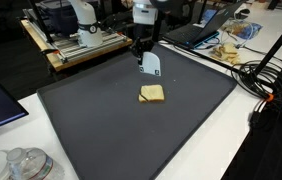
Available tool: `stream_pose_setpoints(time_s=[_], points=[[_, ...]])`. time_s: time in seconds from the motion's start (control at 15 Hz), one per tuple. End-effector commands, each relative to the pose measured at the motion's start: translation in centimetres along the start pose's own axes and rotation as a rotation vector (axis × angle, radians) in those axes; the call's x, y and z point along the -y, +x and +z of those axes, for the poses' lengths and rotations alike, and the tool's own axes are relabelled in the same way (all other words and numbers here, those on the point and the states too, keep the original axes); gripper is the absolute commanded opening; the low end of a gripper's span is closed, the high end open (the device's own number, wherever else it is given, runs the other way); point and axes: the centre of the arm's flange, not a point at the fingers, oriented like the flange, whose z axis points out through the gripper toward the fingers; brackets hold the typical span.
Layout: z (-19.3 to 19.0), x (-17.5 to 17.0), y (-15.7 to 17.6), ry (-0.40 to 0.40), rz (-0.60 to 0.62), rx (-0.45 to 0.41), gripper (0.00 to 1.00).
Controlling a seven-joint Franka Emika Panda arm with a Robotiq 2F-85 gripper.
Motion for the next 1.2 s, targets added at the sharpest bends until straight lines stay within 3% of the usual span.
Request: stream_pose_setpoints(time_s=[0.0, 0.53, 1.13], points=[[0.9, 0.6, 3.7, -0.046, -0.121, 0.098, 0.01], [3.6, 3.8, 3.2, -0.169, -0.208, 0.194, 0.01], [3.9, 5.0, 2.2, -0.192, -0.258, 0.221, 0.01]])
